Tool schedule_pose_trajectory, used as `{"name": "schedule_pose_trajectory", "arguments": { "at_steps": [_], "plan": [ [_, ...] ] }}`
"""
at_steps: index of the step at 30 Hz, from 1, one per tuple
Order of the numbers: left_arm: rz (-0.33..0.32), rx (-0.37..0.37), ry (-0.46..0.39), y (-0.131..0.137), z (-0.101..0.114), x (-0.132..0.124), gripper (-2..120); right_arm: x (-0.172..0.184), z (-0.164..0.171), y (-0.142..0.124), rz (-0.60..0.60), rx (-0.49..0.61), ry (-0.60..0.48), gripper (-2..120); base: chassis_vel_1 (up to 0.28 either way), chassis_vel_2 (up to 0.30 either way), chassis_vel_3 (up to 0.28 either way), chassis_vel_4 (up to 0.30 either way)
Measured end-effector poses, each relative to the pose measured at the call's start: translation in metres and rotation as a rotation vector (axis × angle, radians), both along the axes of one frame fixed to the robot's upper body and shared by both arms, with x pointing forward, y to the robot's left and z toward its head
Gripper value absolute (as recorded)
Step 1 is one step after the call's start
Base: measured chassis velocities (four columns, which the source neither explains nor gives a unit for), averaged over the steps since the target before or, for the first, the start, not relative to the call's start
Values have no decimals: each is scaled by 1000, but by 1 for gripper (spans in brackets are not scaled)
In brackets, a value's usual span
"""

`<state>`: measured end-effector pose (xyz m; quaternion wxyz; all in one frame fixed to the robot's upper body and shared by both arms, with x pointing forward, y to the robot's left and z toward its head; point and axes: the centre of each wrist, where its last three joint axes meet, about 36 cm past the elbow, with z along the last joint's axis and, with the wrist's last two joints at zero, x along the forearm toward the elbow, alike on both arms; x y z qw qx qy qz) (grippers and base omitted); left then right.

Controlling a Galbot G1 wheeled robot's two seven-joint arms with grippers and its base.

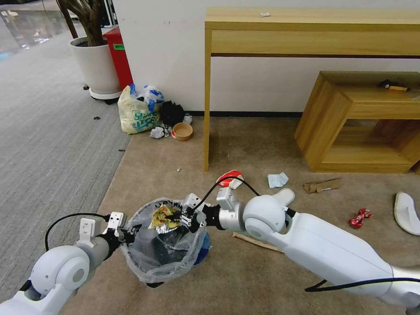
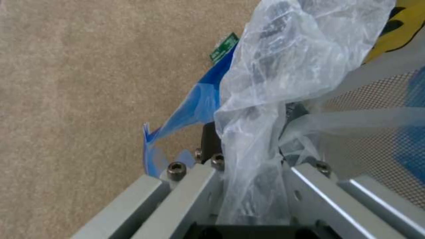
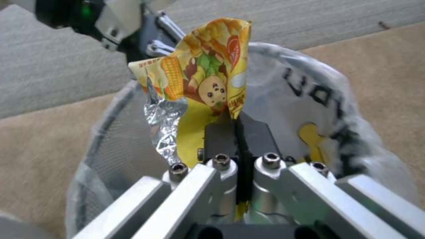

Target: Pick up the trash bin and place the garbage on the floor into it.

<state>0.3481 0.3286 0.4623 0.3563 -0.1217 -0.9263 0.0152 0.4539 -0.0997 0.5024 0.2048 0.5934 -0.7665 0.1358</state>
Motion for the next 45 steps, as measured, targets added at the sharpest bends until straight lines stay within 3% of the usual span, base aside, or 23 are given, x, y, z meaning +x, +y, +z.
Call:
{"name": "schedule_pose_trajectory", "arguments": {
  "at_steps": [8, 12, 15, 18, 21, 23, 28, 35, 38, 39, 42, 43, 45],
  "plan": [
    [-1, -12, 2, -3, -2, 0, 0, 9, 10, 10, -4, -32, -6, 22, 0, 0, 0, 0],
    [-2, -14, 0, -1, -1, 1, 0, 12, 11, 16, -1, -36, -9, 43, 0, 0, 0, 0],
    [-4, -16, -1, -1, -1, 1, 0, 11, 11, 17, -1, -35, -10, 48, 0, 0, 0, 0],
    [0, -21, -2, -1, -2, 1, 0, 10, 11, 18, -23, -17, -7, 65, 0, 0, 0, 0],
    [4, -24, -3, 0, -2, 0, 0, 12, 14, 15, -43, -1, -12, 72, 0, 0, 0, 0],
    [10, -26, -4, 2, -2, -1, 0, 18, 18, 2, -88, 17, -27, 83, 0, 0, 0, 0],
    [22, -26, -7, 4, -2, -2, 0, 24, 18, -22, -131, 13, -70, 98, 0, 0, 0, 0],
    [33, -23, -8, 11, -2, -5, 0, 33, 12, -74, -214, -13, -118, 100, 0, 0, 0, 0],
    [40, -23, -12, 12, -2, -5, 0, 35, 2, -114, -279, -50, -123, 100, 0, 0, 0, 0],
    [40, -23, -12, 12, -2, -5, 0, 35, 2, -114, -279, -50, -123, 100, 0, 0, 0, 0],
    [46, -28, -12, 12, -3, -6, 0, 27, -24, -161, -354, -113, -101, 100, 0, 0, 0, 0],
    [46, -28, -12, 12, -3, -6, 0, 27, -24, -161, -354, -113, -101, 100, 0, 0, 0, 0],
    [47, -32, -13, 11, -4, -5, 0, 15, -50, -188, -404, -154, -70, 100, 0, 0, 0, 0]
  ]
}}
